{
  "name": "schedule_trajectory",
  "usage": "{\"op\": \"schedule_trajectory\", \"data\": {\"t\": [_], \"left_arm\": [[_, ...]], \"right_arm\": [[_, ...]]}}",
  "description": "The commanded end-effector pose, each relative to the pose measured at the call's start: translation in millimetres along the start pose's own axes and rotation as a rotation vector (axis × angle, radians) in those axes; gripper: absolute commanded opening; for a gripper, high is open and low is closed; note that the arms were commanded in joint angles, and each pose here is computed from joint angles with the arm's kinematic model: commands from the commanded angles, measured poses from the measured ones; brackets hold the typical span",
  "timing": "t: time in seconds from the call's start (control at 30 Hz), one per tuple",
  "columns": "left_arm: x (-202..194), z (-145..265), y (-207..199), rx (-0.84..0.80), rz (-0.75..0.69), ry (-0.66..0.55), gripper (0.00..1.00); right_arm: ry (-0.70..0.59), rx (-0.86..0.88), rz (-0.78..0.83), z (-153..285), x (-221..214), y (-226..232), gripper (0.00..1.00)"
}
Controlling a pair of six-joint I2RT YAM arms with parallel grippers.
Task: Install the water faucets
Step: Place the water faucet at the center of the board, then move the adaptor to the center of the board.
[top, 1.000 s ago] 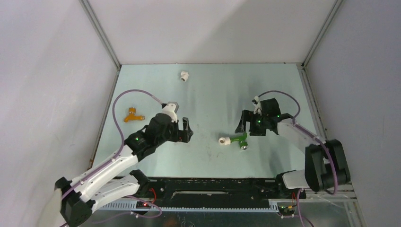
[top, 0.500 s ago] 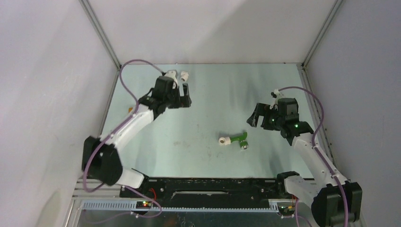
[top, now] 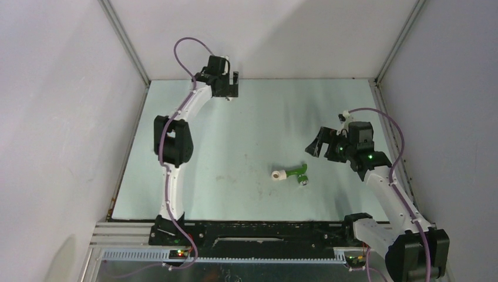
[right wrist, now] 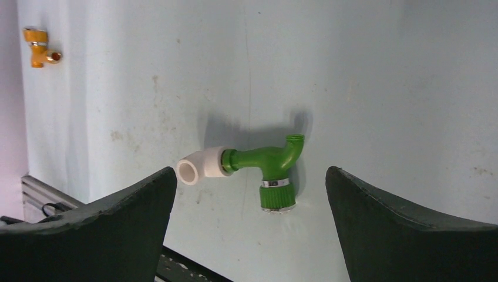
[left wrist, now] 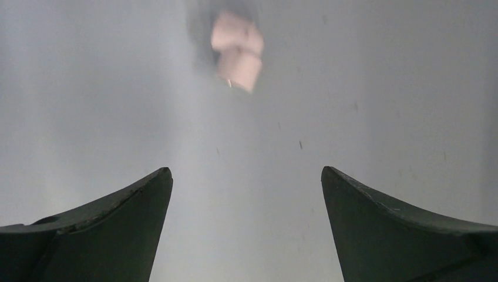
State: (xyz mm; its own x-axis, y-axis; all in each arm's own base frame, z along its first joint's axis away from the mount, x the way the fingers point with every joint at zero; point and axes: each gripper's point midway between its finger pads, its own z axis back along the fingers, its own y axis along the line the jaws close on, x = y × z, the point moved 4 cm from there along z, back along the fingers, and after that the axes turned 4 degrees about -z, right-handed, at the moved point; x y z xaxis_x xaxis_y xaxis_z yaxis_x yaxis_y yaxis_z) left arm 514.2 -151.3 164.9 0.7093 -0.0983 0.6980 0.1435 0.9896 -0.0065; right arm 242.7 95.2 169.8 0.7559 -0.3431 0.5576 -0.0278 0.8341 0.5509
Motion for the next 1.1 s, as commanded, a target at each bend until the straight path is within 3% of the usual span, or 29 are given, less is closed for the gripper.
{"op": "schedule_trajectory", "data": {"t": [0.0, 0.17, 0.4, 0.6, 0.93, 1.07], "left_arm": [[26.3, -30.8, 14.6, 0.003, -0.013, -0.007, 1.0], [30.9, -68.1, 15.1, -0.065, 0.082, -0.032, 0.97], [28.6, -95.4, 4.4, -0.238, 0.272, -0.039, 0.81], [20.5, -108.3, 3.6, -0.226, 0.33, -0.015, 0.74], [32.7, -112.6, 19.8, -0.167, 0.403, -0.066, 0.7], [34.2, -115.6, 21.2, -0.164, 0.439, -0.073, 0.74]], "right_arm": [[-0.061, 0.085, -0.014, 8.9, 13.4, 16.6, 0.99], [-0.072, 0.127, -0.038, 11.3, 16.8, 24.3, 0.99], [-0.082, 0.157, -0.067, 13.0, 20.6, 29.2, 0.99], [-0.091, 0.184, -0.082, 14.9, 23.9, 33.2, 0.99], [-0.086, 0.189, -0.088, 15.0, 25.2, 30.1, 0.99], [-0.082, 0.189, -0.09, 13.2, 25.7, 28.8, 0.99]]}}
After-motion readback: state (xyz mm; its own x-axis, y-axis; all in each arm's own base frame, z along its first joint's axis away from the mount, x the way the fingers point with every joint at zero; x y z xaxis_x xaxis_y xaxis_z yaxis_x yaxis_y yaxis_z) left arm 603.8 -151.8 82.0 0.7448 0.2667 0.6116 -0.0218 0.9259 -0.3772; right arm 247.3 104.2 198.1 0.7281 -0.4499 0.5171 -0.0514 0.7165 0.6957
